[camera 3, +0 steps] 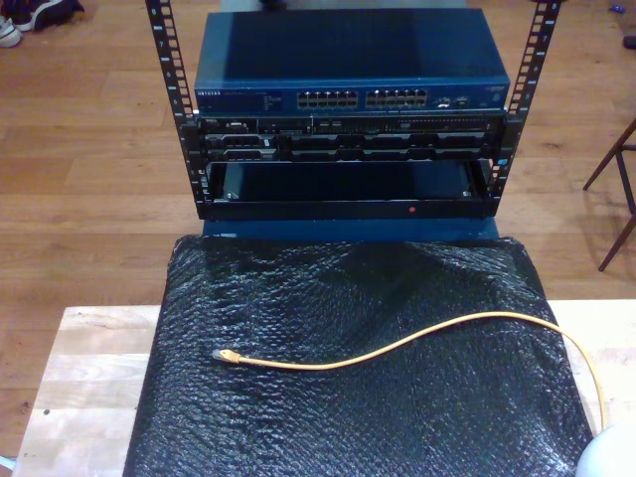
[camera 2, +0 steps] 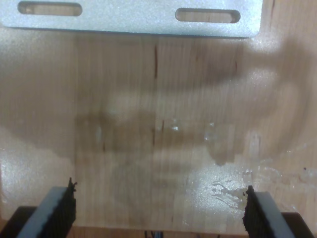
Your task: Grab the cable and plug it in
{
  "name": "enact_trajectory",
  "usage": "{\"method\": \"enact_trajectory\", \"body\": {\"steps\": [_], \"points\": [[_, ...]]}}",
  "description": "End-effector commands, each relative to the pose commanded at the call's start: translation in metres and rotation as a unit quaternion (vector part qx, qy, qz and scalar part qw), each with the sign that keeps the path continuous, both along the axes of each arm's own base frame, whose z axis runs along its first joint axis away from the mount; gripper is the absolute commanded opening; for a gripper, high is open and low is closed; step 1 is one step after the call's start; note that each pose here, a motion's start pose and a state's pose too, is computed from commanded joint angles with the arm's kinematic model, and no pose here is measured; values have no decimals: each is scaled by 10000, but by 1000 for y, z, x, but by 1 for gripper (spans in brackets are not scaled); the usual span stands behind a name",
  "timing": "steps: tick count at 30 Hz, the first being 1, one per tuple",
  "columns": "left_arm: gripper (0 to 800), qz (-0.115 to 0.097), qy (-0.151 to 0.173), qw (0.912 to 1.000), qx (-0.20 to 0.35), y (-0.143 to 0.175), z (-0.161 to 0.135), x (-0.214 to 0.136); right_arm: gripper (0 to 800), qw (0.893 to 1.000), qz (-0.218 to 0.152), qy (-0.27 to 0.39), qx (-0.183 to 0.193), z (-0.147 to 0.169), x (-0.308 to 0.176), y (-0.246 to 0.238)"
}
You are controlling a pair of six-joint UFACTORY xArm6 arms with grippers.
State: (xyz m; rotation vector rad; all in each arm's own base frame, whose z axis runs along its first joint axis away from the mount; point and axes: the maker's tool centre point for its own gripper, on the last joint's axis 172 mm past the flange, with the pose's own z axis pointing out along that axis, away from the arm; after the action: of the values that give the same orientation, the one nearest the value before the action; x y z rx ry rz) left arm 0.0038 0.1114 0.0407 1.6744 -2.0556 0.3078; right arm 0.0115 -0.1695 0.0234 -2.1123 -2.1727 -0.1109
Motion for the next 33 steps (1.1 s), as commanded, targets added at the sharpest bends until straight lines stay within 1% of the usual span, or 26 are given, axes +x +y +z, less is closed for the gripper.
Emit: {"method": "enact_trajectory", "body": {"steps": [33], "points": [[799, 0, 0, 10000, 0, 0, 0, 0, 800, 10000, 0, 0, 0, 0, 0, 0]]}}
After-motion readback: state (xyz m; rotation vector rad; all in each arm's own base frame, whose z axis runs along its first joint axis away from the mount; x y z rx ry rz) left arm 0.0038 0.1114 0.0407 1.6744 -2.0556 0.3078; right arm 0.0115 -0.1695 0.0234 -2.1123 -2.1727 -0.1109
